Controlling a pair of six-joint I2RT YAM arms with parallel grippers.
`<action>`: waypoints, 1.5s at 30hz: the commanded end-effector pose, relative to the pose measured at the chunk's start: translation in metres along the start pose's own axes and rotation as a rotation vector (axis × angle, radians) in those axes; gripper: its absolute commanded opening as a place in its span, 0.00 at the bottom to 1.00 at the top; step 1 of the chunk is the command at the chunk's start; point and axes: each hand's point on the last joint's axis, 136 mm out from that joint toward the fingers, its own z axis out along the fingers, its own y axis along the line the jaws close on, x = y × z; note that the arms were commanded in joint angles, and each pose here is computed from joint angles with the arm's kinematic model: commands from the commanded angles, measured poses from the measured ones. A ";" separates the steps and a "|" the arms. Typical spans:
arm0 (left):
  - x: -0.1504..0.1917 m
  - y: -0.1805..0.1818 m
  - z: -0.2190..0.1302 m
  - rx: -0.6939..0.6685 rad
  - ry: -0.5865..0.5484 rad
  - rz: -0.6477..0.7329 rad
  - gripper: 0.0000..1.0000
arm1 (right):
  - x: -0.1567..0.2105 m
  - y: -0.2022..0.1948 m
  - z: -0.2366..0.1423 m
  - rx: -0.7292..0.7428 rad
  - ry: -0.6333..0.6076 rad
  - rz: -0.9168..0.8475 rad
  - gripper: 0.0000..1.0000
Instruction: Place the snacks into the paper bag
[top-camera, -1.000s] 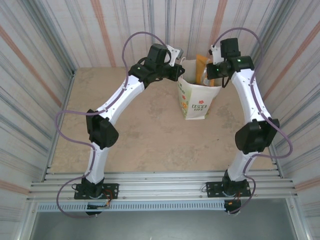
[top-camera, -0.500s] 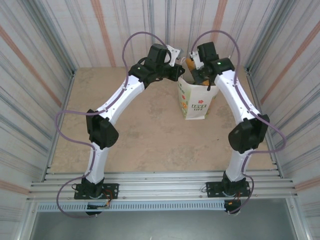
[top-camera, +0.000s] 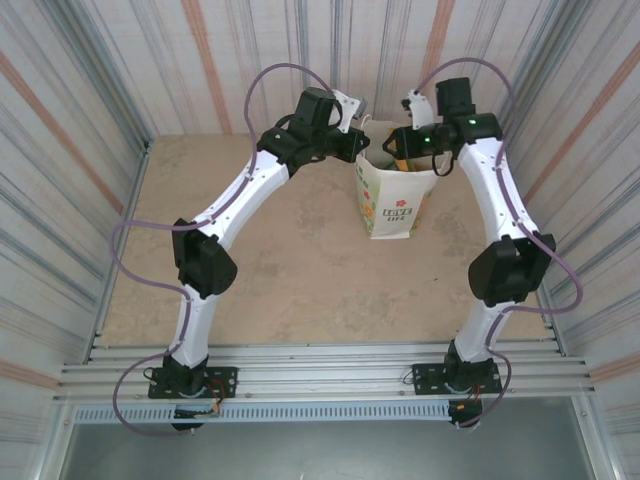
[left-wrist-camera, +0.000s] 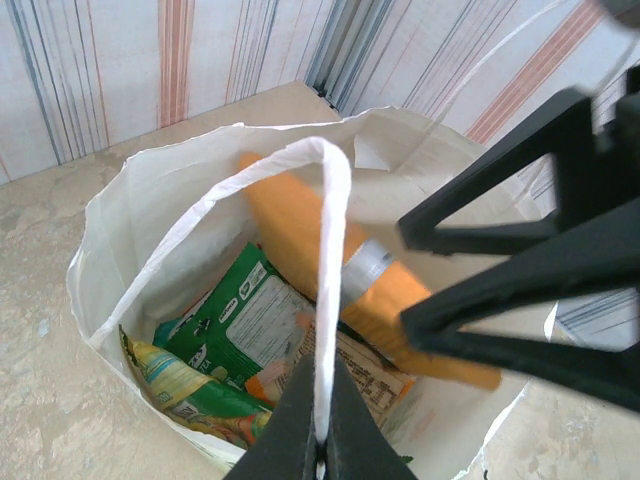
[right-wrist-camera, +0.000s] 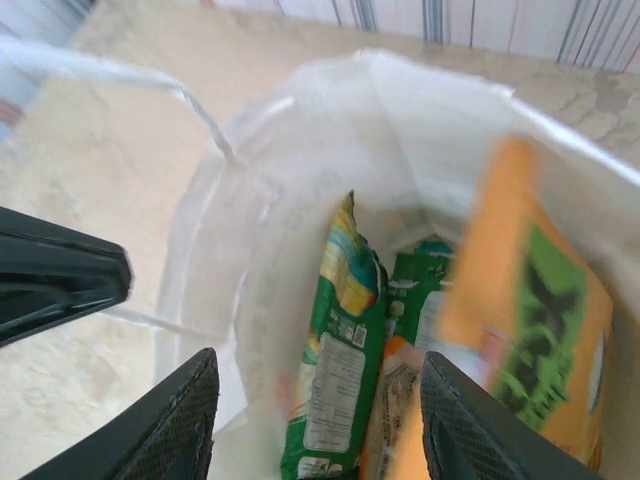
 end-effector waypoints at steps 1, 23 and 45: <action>-0.009 0.000 -0.011 0.002 -0.028 0.024 0.02 | -0.017 0.012 -0.018 -0.078 -0.094 0.069 0.53; -0.005 0.001 -0.012 -0.005 -0.017 0.022 0.02 | 0.023 -0.067 0.016 0.437 0.137 0.067 0.53; -0.002 -0.001 -0.009 0.018 -0.008 0.016 0.01 | 0.053 -0.007 0.127 -0.030 0.284 0.164 0.09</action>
